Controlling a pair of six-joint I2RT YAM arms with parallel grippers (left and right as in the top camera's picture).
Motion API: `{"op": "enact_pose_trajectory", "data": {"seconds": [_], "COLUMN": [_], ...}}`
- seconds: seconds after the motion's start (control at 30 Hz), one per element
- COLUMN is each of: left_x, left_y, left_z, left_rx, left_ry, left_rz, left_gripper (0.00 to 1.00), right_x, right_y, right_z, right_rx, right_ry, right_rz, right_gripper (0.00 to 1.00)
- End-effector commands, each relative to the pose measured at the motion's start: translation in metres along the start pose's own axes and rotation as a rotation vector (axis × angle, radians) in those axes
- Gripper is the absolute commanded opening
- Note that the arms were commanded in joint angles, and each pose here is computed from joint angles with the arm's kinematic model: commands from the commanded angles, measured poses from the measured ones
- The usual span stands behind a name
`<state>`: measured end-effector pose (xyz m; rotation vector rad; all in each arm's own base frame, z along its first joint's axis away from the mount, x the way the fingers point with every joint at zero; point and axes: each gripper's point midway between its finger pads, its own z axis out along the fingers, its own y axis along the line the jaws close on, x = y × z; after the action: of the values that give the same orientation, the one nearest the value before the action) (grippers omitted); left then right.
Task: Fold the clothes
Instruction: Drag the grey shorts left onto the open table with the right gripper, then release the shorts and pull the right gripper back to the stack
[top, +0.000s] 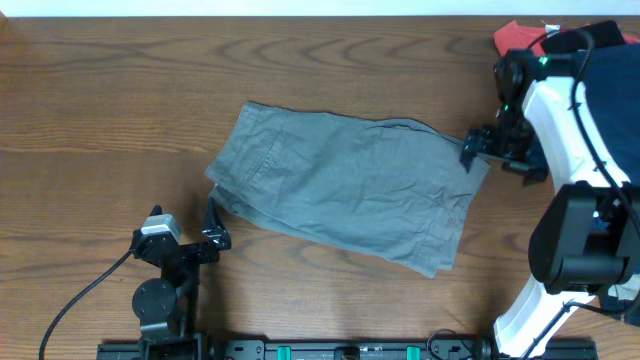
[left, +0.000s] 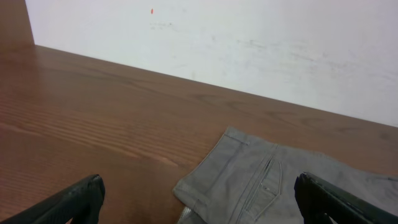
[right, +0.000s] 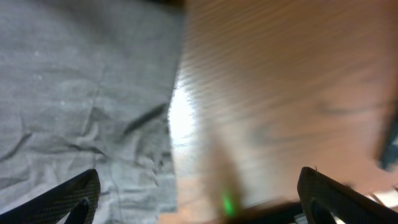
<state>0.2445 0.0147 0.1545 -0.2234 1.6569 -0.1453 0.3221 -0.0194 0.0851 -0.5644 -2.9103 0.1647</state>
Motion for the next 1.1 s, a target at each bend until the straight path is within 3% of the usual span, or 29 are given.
{"op": "enact_pose_trajectory", "data": {"seconds": [0.0, 0.33, 0.57, 0.67, 0.77, 0.87, 0.9, 1.07], "left_x": [0.015, 0.015, 0.015, 0.015, 0.015, 0.015, 0.015, 0.015], "left_y": [0.001, 0.001, 0.001, 0.001, 0.001, 0.001, 0.001, 0.001], "left_z": [0.001, 0.001, 0.001, 0.001, 0.001, 0.001, 0.001, 0.001], "left_rx": [0.005, 0.005, 0.005, 0.005, 0.005, 0.005, 0.005, 0.005], "left_ry": [0.046, 0.046, 0.046, 0.046, 0.047, 0.046, 0.046, 0.046], "left_rz": [0.009, 0.009, 0.009, 0.009, 0.009, 0.009, 0.009, 0.009], "left_gripper": [0.98, 0.98, 0.98, 0.98, 0.98, 0.98, 0.98, 0.98], "right_x": [0.018, 0.041, 0.058, 0.06, 0.054, 0.04, 0.033, -0.001], "right_y": [0.021, 0.034, 0.044, 0.044, 0.046, 0.051, 0.053, 0.067], "right_z": [0.015, 0.063, 0.095, 0.104, 0.106, 0.105, 0.104, 0.093], "right_rx": [-0.112, -0.127, -0.197, -0.202, -0.207, -0.227, -0.236, -0.281], "right_ry": [0.058, 0.108, 0.146, 0.14, 0.113, 0.056, 0.029, -0.114], "right_rz": [-0.073, -0.095, -0.079, -0.078, -0.08, -0.092, -0.095, -0.174], "right_gripper": [0.99, 0.98, 0.84, 0.7, 0.41, 0.06, 0.01, 0.01]}}
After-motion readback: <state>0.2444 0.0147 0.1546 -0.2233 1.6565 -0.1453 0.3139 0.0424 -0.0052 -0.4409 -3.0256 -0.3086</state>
